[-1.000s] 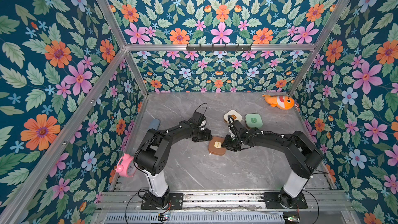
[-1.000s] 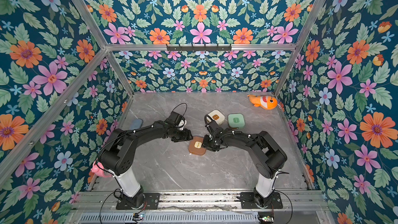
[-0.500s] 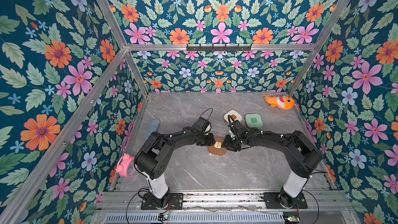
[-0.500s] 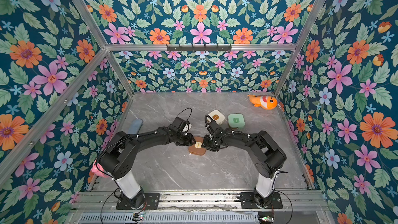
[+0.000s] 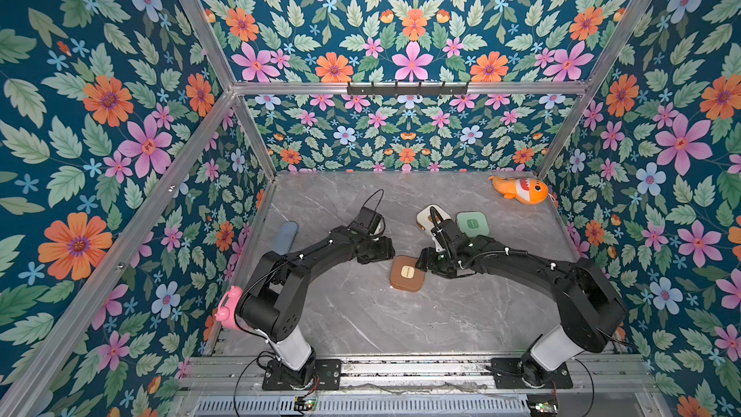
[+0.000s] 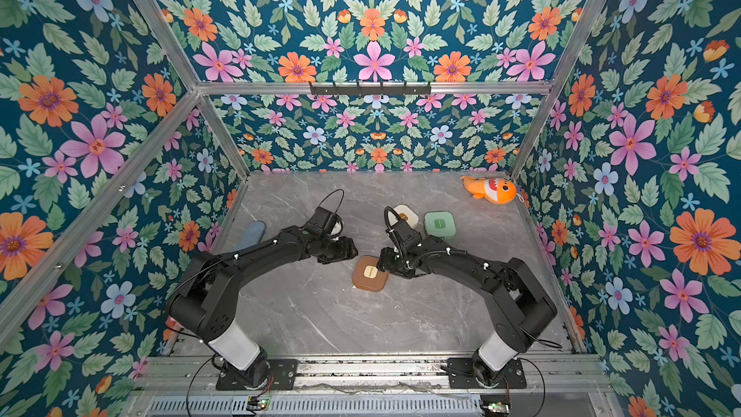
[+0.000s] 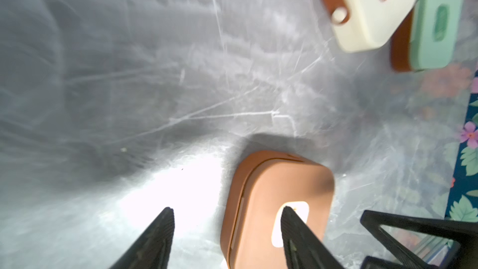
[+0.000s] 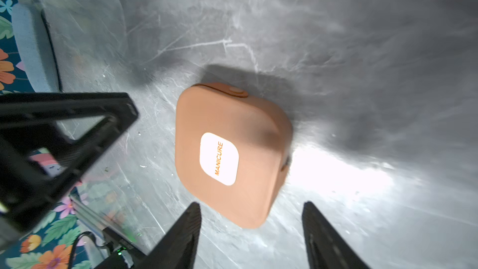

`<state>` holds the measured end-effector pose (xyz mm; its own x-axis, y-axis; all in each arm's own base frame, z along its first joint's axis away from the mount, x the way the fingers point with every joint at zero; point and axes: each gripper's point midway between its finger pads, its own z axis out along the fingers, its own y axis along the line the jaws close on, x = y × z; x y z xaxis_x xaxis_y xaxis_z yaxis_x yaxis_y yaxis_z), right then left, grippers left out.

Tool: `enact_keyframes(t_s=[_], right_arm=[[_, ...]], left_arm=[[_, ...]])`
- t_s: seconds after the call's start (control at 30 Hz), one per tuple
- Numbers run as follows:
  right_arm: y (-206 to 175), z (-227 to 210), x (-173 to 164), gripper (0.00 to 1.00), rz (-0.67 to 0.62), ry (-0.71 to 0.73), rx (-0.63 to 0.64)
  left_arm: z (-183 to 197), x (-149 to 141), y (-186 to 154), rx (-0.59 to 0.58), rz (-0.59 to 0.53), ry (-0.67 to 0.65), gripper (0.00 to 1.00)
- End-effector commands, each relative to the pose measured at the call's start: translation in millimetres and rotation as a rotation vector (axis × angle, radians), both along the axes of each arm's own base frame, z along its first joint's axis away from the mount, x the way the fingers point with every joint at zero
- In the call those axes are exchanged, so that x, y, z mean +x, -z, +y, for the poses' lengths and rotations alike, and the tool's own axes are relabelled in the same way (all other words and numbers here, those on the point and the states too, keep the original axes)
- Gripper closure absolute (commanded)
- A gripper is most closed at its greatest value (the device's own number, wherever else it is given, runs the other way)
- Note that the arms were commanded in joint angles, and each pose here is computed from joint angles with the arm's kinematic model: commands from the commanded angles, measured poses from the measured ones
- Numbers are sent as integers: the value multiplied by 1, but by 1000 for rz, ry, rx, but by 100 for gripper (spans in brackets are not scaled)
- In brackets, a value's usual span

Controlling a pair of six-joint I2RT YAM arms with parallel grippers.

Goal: Organize nail clipper sets
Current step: Close the storage box at the center of the board, then move the storage box to the center of the board.

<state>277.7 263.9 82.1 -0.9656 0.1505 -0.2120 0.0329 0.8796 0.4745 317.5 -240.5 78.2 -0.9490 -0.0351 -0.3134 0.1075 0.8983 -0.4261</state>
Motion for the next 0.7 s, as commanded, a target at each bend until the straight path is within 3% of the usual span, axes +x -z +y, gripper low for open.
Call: enact_keyframes(t_s=[0.0, 0.33, 0.5, 0.67], right_arm=[[7, -18, -14, 31, 4, -71, -118], [50, -8, -47, 16, 23, -243, -358], [59, 7, -25, 16, -9, -251, -414], [51, 38, 18, 21, -92, -271, -445]], left_arm=[[24, 1, -9, 78, -12, -32, 30], [66, -6, -57, 6, -212, -164, 18], [86, -21, -70, -2, -286, -223, 17], [101, -29, -95, -23, -395, -254, 16]])
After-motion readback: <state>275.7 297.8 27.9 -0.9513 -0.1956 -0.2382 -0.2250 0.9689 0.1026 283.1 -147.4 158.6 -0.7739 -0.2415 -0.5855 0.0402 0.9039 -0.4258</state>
